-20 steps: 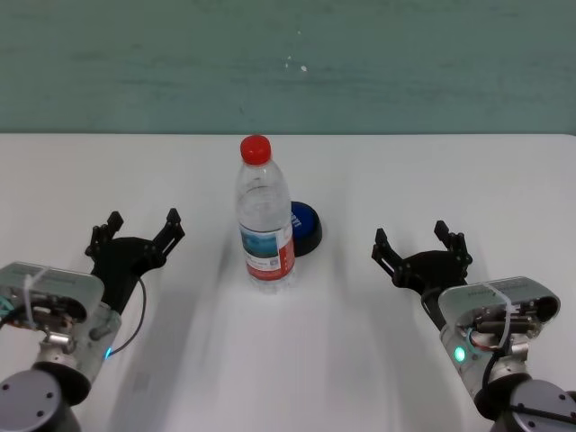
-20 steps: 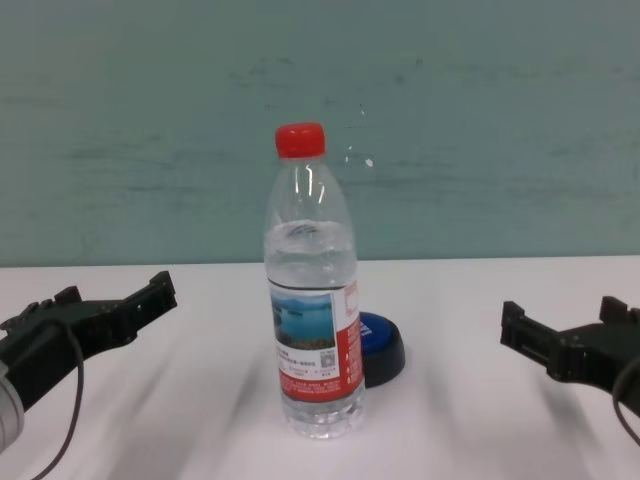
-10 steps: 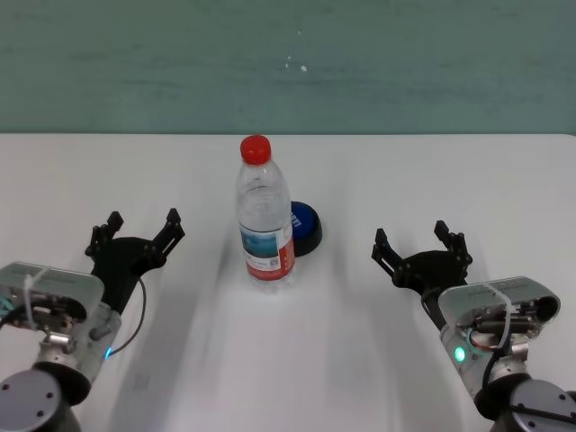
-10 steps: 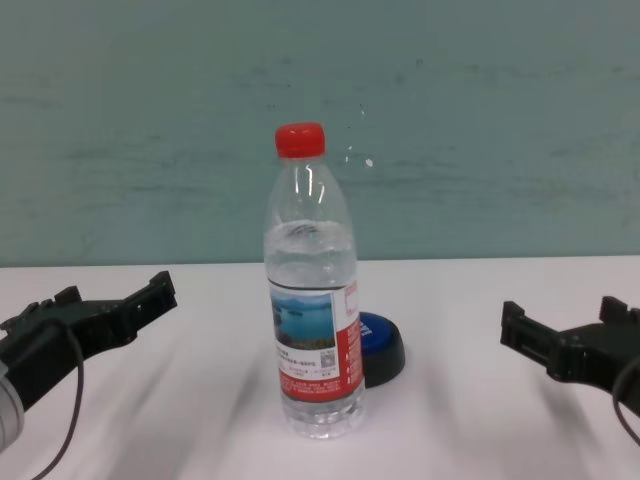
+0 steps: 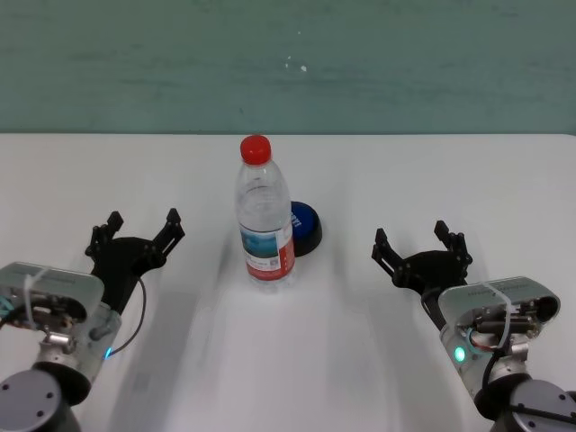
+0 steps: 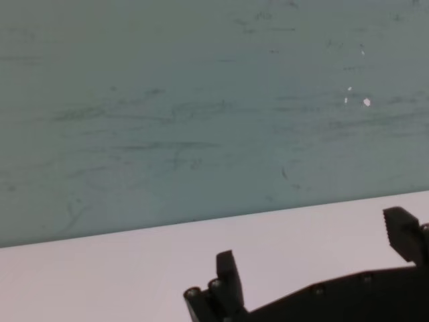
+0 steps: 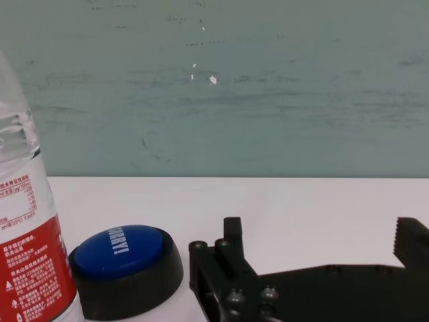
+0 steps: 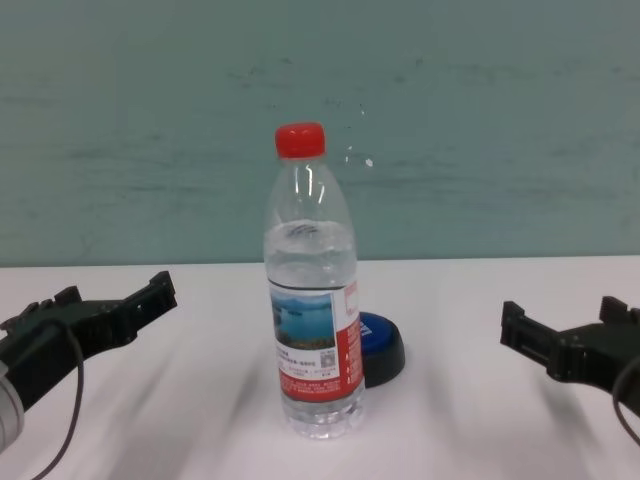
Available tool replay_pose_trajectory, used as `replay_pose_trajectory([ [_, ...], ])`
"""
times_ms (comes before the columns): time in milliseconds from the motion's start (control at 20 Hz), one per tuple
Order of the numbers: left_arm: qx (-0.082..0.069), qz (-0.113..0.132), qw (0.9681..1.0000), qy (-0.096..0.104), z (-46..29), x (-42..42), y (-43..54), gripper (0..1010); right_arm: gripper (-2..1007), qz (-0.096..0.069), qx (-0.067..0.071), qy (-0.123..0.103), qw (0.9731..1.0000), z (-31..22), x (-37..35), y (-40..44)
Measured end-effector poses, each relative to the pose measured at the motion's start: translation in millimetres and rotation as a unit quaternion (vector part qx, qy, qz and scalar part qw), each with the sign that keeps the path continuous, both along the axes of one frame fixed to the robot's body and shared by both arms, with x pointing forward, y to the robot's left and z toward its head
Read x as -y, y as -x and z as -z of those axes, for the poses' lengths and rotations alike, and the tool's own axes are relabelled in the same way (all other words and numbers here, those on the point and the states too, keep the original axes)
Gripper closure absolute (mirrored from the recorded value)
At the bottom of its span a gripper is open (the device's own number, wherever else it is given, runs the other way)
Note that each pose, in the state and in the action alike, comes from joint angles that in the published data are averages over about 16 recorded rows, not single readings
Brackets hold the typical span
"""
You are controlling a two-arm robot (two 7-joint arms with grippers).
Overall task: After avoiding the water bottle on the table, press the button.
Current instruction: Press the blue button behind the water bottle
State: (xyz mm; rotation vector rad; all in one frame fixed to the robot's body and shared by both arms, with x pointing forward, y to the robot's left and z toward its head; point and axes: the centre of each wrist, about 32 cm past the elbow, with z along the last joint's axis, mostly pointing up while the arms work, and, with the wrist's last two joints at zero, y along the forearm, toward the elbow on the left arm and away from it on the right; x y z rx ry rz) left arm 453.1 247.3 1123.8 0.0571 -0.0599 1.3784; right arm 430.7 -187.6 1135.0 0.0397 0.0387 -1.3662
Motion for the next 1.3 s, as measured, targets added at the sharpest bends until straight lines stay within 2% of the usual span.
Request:
replay_pose_trajectory([
  [300,0.0,0.0,1.0,0.002,0.0,-0.5,0.3,10,1,0.0,0.0,0.0,1.0,0.0,0.0,0.0],
  [500,0.001,0.002,1.0,0.005,-1.1,-3.9,4.0,10,1,0.0,0.0,0.0,1.0,0.0,0.0,0.0],
  [850,0.008,0.008,0.9999,0.004,-4.4,-17.7,15.7,10,1,0.0,0.0,0.0,1.0,0.0,0.0,0.0],
  [1300,0.016,0.024,0.9996,-0.008,-11.3,-37.3,34.8,10,1,0.0,0.0,0.0,1.0,0.0,0.0,0.0],
])
